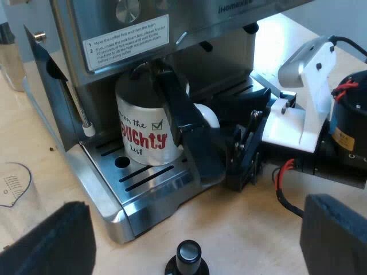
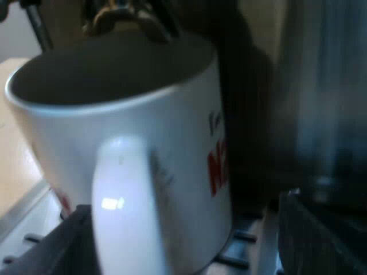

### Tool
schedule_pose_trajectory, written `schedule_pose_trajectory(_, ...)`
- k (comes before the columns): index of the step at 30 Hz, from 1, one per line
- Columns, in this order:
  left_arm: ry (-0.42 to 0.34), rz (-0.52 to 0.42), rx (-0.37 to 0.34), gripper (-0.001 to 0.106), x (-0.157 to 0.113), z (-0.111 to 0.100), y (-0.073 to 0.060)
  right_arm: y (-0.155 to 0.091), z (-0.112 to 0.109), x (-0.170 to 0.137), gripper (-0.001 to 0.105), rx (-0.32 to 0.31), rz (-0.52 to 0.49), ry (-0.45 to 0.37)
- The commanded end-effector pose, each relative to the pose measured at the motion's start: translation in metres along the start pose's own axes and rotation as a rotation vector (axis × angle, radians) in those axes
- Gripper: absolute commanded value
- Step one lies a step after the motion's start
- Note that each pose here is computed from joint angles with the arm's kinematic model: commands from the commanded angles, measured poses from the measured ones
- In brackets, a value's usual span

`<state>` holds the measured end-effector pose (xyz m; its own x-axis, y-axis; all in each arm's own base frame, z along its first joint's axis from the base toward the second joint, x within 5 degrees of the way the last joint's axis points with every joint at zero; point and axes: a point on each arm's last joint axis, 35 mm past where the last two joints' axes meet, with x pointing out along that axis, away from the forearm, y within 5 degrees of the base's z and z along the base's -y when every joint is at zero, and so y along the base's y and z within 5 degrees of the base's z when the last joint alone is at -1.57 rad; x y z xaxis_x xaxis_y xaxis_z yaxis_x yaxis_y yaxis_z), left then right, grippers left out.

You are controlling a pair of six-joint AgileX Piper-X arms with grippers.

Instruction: Remove mug from coffee machine

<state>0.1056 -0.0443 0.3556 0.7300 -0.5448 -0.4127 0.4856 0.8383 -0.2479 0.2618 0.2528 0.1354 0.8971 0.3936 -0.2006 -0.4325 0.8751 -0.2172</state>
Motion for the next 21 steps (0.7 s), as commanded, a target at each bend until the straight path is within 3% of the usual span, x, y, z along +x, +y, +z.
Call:
schedule_pose_trajectory(1,-0.016,-0.014,0.010,0.087,-0.002,0.003,-0.002,0.001,-0.003,0.001,0.064,-0.027,0.031,0.031)
schedule_pose_trajectory(6,-0.016,-0.014,0.010,0.087,-0.002,0.003,-0.002,0.003,-0.002,0.002,0.063,-0.025,0.074,0.023)
schedule_pose_trajectory(21,-0.016,-0.014,0.010,0.087,-0.002,0.003,-0.002,-0.002,0.005,0.012,0.058,-0.018,0.053,0.002)
